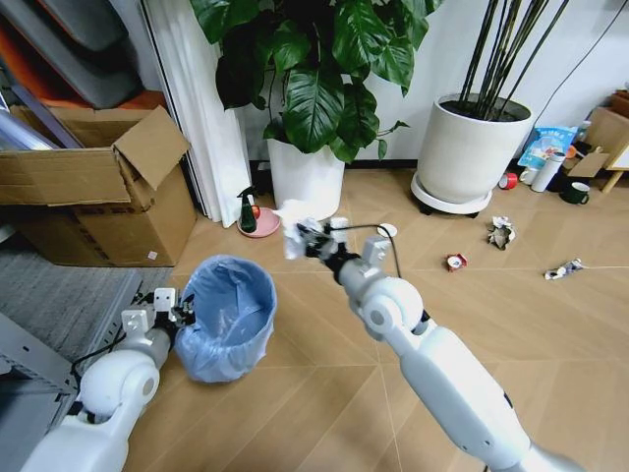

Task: Pick up the trash bin and place the garbage on the floor into it.

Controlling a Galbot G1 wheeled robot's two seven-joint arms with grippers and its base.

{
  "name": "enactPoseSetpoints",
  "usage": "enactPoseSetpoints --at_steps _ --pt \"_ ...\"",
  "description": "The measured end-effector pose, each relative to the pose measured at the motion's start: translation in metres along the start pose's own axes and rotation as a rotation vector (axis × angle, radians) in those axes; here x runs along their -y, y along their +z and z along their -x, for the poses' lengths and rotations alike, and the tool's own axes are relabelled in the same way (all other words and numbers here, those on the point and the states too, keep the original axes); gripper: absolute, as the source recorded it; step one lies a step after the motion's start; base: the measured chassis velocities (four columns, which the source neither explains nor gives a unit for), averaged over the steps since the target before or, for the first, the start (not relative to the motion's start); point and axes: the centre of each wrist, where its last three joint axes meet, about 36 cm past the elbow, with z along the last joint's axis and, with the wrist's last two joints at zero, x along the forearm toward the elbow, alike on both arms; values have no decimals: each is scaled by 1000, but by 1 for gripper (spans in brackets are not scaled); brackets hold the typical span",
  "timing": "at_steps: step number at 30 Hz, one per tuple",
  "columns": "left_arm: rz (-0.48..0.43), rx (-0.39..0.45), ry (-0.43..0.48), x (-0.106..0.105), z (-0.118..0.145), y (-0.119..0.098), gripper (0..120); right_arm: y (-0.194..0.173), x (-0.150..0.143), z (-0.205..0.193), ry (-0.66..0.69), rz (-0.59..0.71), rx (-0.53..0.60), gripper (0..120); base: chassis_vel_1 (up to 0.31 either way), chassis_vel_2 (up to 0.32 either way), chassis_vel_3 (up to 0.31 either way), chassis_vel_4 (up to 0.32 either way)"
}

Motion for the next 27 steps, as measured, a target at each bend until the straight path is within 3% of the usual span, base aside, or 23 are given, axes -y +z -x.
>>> enactPoseSetpoints --at_steps 4,11,20,27 --pt "-15 -3 9 1 8 -5 0 18 -31 8 -78 22 -87 0 0 0 0 0" --pt "-26 -4 8 0 9 -7 0 45 -36 16 -78 10 -184 4 0 0 0 0" --pt "-25 7 7 1 5 -10 0 56 -30 24 -43 -6 -202 34 0 0 0 0" --pt "-17 16 2 2 0 -9 0 43 -24 18 0 -10 -141 61 0 0 0 0"
